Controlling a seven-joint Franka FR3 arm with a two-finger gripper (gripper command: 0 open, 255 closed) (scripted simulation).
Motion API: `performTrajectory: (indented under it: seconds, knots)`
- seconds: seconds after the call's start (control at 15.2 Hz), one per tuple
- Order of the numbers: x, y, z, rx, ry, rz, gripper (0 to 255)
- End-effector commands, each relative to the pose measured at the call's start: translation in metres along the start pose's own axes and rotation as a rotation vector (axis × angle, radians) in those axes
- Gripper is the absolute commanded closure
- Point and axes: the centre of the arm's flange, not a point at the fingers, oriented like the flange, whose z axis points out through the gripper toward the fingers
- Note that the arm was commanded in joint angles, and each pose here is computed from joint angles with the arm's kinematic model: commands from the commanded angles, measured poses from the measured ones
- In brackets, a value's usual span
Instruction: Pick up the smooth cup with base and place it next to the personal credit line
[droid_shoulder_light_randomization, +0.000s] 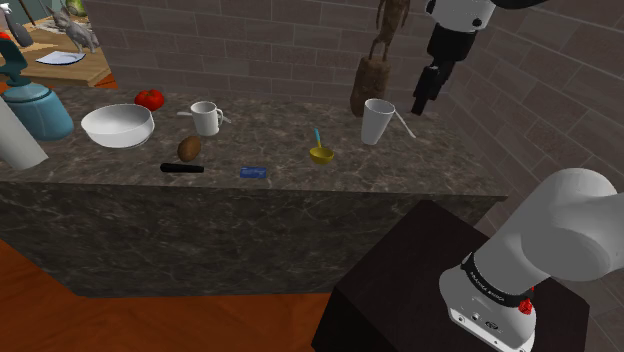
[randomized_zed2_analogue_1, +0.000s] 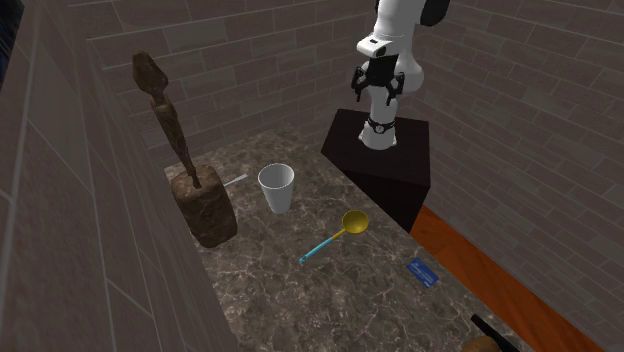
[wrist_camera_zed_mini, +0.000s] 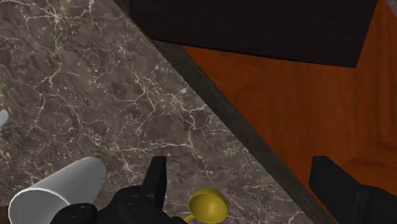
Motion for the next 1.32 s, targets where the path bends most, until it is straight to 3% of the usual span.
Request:
performTrajectory:
  seconds: [0.0,1.25]
  knots:
    - [0.0,0.0,0.0,0.0,0.0,0.0,0]
    - [0.148,0.139,0.131,-0.069,0.029,0.092,0]
